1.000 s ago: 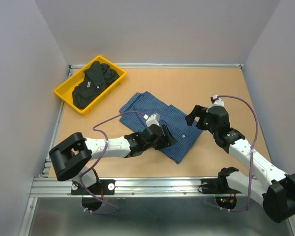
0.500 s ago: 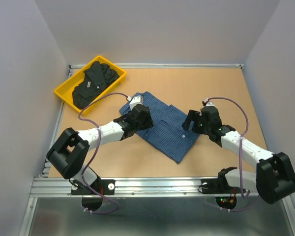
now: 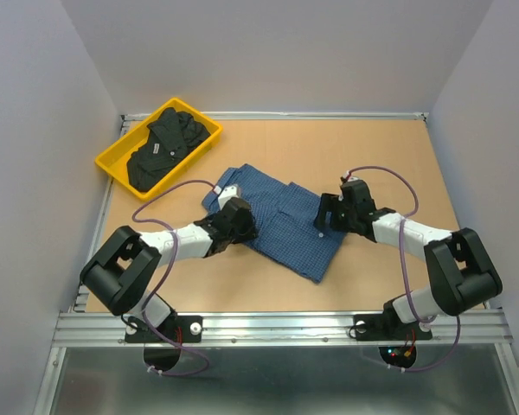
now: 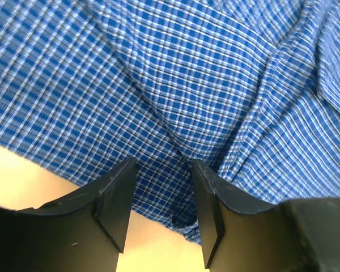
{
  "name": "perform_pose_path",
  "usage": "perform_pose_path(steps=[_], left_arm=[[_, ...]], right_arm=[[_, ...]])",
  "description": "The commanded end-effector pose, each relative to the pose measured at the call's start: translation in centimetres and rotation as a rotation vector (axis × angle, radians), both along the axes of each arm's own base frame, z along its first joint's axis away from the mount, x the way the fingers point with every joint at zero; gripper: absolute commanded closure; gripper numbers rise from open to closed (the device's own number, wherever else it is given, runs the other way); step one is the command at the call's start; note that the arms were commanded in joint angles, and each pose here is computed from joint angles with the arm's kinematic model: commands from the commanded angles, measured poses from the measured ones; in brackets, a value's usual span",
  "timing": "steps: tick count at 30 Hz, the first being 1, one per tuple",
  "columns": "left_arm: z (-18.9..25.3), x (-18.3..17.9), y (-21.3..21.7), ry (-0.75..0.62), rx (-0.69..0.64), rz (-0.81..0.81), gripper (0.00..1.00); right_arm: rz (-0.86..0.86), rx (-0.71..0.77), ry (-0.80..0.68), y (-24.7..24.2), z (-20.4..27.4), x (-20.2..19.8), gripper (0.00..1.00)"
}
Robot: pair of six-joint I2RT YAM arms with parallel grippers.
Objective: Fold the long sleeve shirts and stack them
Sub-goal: Fold the shirt
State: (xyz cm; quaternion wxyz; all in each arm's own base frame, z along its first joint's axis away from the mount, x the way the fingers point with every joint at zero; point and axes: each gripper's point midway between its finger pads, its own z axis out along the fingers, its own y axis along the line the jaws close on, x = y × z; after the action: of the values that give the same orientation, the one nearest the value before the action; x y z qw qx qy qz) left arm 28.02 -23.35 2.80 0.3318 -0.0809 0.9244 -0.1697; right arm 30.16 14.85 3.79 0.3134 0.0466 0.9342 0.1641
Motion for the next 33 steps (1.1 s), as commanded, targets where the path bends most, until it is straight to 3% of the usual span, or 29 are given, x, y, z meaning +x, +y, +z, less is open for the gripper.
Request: perform_pose_path(steps=[1, 6, 10, 13, 16, 20, 25, 33], left_arm=[[-1.3, -3.5, 2.0, 0.07, -0.035, 0.033, 0.45], [0.4, -4.0, 3.1, 0.013, -0.078, 0.071, 0.44], [4.3, -3.0, 2.9, -0.106, -0.078, 0.015, 0.36], [8.4, -2.5, 0.9, -0.209, -0.057, -0.092, 0.13], [9.4, -4.1, -1.6, -0.242, 0.033, -0.21, 0.07], [9.6, -5.6, -6.2, -0.286, 0.179, -0.375, 0.07], [7.1, -9.9, -12.4, -0.327, 0.373, -0.586, 0.09], [5.1, -12.4, -19.3, -0.344, 0.456, -0.69, 0.12]], right_arm=[[0.085, 0.033, -0.091, 2.4, 2.1, 3.5, 0.12], [0.178, 0.056, -0.133, 4.9, 3.6, 6.6, 0.12], [0.18, 0.081, -0.228, 5.3, 7.5, 7.6, 0.09], [0.12, 0.077, -0.289, 4.1, 10.9, 7.3, 0.02], [0.041, 0.044, -0.297, 2.2, 12.4, 6.4, 0.0], [-0.166, 0.006, -0.354, -2.2, 15.9, 5.0, 0.0], [-0.306, -0.082, -0.328, -6.4, 16.2, 2.7, 0.0], [-0.406, -0.118, -0.269, -9.2, 13.9, -0.5, 0.0]])
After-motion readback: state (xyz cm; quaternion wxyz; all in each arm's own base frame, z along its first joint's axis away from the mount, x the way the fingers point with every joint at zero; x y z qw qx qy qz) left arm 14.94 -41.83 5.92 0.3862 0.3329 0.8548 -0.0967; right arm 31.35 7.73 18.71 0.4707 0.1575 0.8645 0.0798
